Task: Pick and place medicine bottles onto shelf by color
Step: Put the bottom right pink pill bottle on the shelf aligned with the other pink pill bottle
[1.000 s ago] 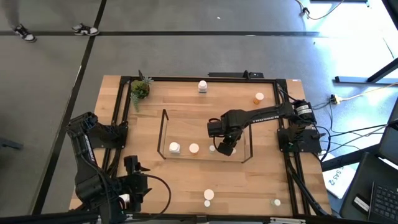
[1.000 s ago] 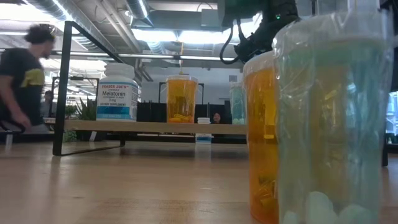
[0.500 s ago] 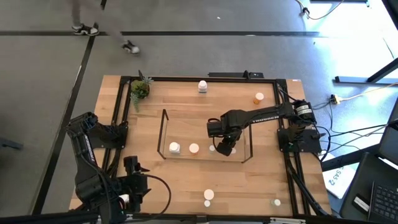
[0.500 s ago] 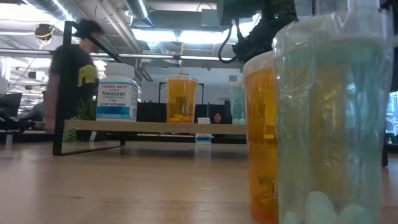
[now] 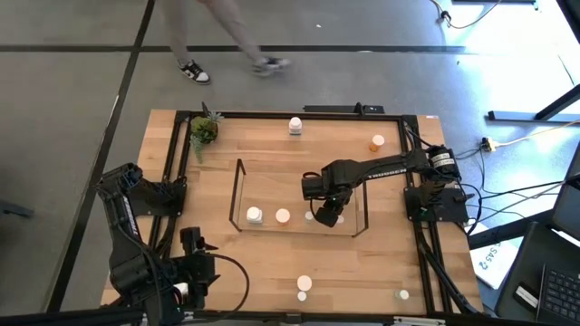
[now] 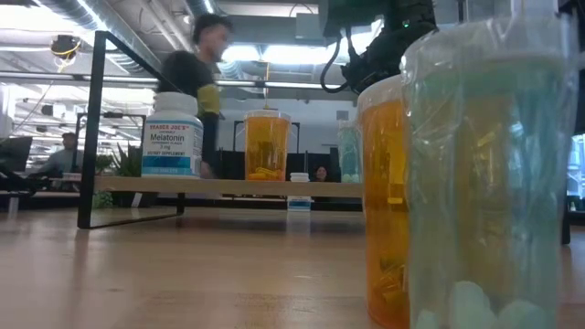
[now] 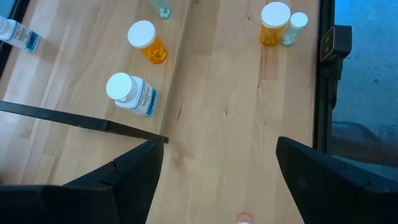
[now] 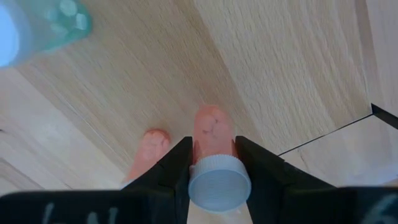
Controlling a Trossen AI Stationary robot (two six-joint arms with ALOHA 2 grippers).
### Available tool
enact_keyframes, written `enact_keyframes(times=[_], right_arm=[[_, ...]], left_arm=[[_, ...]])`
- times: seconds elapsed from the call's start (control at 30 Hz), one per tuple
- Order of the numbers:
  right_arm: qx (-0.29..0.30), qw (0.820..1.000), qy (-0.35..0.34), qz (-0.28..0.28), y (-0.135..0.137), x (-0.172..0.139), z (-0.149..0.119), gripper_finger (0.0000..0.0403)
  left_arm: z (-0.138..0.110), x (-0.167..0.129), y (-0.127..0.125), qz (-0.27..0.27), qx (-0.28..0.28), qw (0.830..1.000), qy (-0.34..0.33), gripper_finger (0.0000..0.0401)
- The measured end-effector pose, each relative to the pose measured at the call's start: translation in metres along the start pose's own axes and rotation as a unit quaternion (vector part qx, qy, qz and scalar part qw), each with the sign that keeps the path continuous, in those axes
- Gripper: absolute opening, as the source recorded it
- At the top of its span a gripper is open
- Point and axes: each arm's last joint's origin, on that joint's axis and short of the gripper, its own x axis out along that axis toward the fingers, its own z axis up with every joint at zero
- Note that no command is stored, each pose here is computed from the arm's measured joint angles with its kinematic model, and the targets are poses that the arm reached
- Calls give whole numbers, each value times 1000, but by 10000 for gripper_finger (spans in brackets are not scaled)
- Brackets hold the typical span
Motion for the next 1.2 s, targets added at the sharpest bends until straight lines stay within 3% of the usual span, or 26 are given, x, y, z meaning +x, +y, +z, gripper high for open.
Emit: enact_keyframes(times=[0.37,0.93,1.2], right_arm=[[27,1000,1,0,0,0,0,117],[22,1000,-7,-15,-1,0,0,117],[23,1000,-11,-14,-1,0,1,117]], left_arm=[[0,0,0,0,0,1000,1,306],[-1,0,0,-5,7,1000,10,306],[1,0,1,11,14,1000,-23,306]])
